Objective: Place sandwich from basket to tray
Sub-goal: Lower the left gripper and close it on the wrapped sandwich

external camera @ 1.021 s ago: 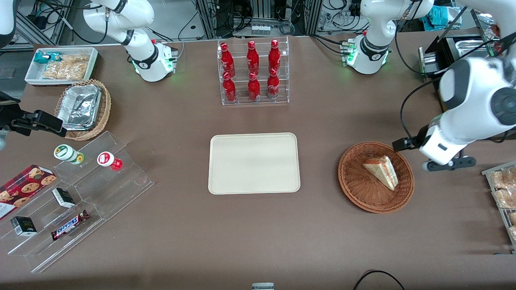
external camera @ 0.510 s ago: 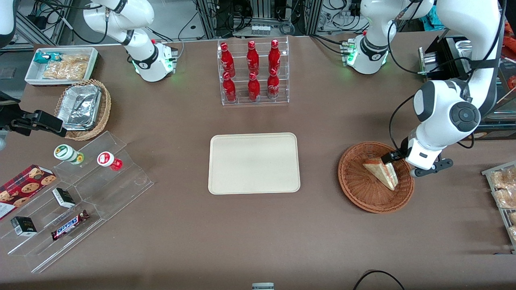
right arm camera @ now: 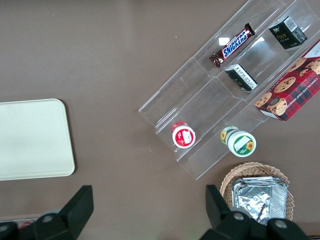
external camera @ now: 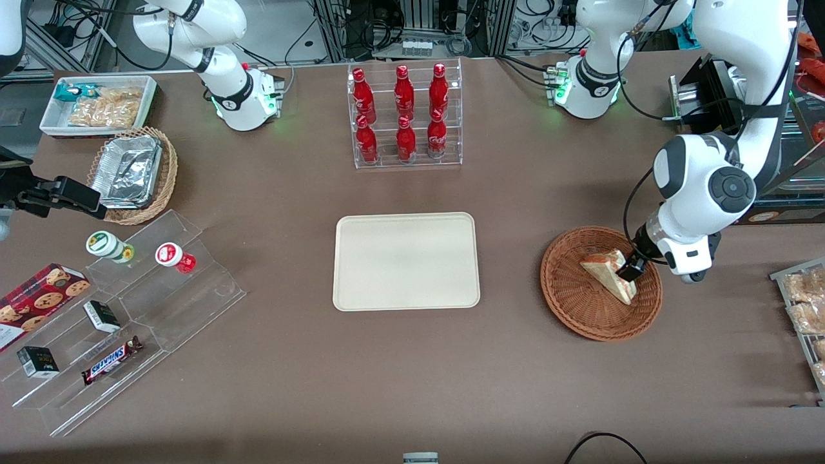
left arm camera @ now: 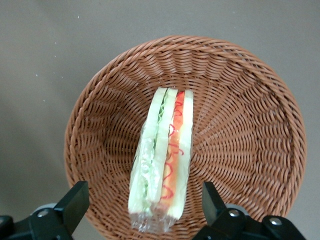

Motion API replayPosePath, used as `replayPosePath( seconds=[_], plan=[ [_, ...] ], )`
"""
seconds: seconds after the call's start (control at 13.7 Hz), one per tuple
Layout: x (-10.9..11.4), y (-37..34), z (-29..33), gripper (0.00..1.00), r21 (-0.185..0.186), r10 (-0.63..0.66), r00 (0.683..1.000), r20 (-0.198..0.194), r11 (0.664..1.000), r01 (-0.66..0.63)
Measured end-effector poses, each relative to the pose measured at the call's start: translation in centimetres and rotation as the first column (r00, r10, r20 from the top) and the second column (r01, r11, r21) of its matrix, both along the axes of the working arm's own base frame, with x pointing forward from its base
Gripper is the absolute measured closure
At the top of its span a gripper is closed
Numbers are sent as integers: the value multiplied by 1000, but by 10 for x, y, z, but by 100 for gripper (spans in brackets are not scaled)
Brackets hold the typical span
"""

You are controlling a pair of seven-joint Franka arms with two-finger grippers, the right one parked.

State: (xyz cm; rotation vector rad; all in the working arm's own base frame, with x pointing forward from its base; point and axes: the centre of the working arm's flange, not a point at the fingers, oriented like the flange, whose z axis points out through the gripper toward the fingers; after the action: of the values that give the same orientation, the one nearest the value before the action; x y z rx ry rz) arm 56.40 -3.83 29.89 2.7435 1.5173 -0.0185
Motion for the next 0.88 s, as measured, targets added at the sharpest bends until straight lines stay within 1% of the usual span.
replayPosePath(
  seconds=[0.15, 0.44, 0.58, 0.66, 0.8, 0.88],
  plan=[
    [5, -1, -12, 0, -1, 21, 1000, -14, 1000, -21],
    [18, -8, -31, 0, -4, 19, 999, -32, 1000, -19],
    [21, -8, -37, 2, -5, 19, 999, -38, 1000, -19],
    [21, -9, -39, 7, -5, 19, 999, -42, 1000, -19],
    [20, -10, -46, 30, -5, 17, 998, -55, 1000, -17],
    [20, -10, -48, 44, -5, 16, 998, -58, 1000, -17]
  ],
)
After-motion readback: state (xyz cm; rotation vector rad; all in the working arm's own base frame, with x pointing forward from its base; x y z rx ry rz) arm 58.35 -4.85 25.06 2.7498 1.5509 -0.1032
